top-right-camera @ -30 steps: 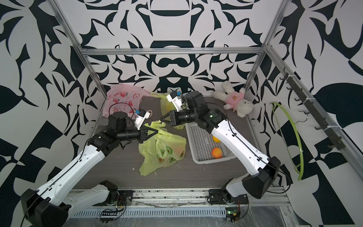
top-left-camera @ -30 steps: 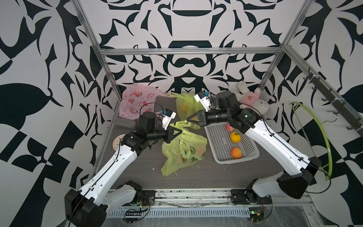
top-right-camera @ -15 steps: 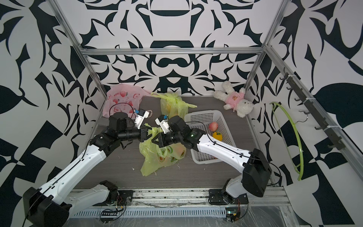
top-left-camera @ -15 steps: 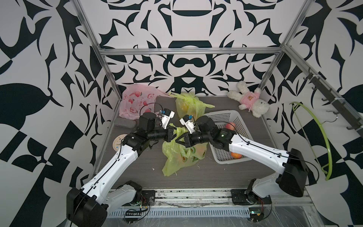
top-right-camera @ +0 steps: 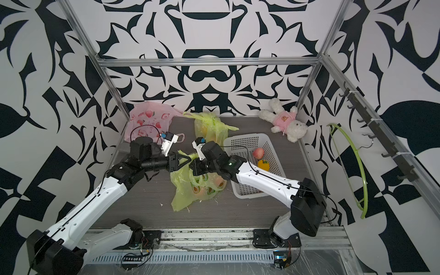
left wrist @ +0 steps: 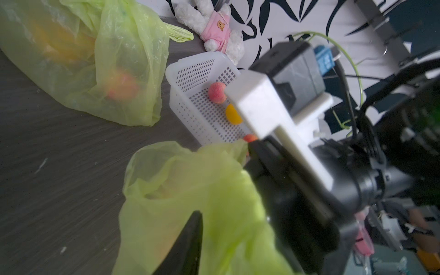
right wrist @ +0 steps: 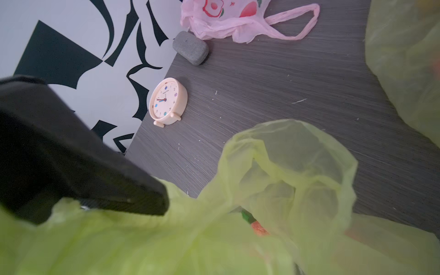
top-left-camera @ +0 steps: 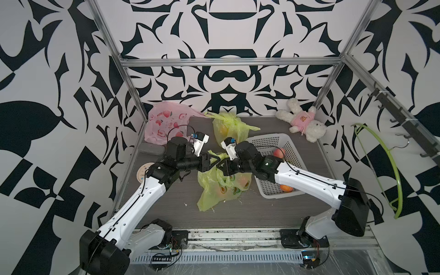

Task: Place the peach into a plastic bag & tie a knot
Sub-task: Cross the plastic bag at the center of the board.

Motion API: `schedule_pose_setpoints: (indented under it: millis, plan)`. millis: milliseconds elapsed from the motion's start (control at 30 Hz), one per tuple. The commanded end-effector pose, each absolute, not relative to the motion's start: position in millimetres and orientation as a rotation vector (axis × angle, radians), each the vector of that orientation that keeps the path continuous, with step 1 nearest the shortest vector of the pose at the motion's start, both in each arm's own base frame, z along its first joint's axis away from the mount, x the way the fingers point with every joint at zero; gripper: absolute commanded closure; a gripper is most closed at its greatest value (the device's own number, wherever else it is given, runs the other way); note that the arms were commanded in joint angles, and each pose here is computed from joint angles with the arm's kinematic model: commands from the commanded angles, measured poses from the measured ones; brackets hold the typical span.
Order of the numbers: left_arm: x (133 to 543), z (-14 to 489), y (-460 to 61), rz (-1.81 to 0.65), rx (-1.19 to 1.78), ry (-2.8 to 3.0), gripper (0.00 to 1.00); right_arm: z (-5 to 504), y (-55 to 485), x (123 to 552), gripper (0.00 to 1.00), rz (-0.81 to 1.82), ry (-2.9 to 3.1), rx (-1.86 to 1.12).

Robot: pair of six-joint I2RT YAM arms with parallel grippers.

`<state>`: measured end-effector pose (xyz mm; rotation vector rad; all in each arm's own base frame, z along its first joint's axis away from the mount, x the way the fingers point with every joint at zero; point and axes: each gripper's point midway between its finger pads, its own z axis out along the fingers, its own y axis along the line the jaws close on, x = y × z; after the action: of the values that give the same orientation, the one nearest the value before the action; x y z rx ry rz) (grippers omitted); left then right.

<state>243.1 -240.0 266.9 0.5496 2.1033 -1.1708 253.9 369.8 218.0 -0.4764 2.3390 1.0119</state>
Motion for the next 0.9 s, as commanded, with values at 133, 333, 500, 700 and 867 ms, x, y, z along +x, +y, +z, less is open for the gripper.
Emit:
schedule_pose_setpoints:
  millis: [133, 333, 500, 700, 867]
  plan:
    - [237.1, 266.6, -237.7, -1.159, 0.568, 2.113, 0.41, 240.4, 371.1, 254.8, 1.0, 1.06, 2.277, -0.488]
    - [248.1, 263.4, -238.1, -1.128, 0.533, 2.13, 0.43, 242.3, 380.1, 243.6, 1.0, 1.148, 2.272, -0.547]
    - [257.0, 267.2, -240.8, -1.125, 0.513, 2.128, 0.55, 237.0, 380.4, 237.7, 1.0, 1.168, 2.285, -0.572]
    - [260.8, 265.1, -243.0, -1.127, 0.513, 2.146, 0.79, 240.0, 377.1, 231.8, 1.0, 1.163, 2.283, -0.612]
    - [258.3, 268.3, -243.1, -1.126, 0.535, 2.131, 1.0, 244.2, 357.7, 228.8, 1.0, 1.098, 2.288, -0.621]
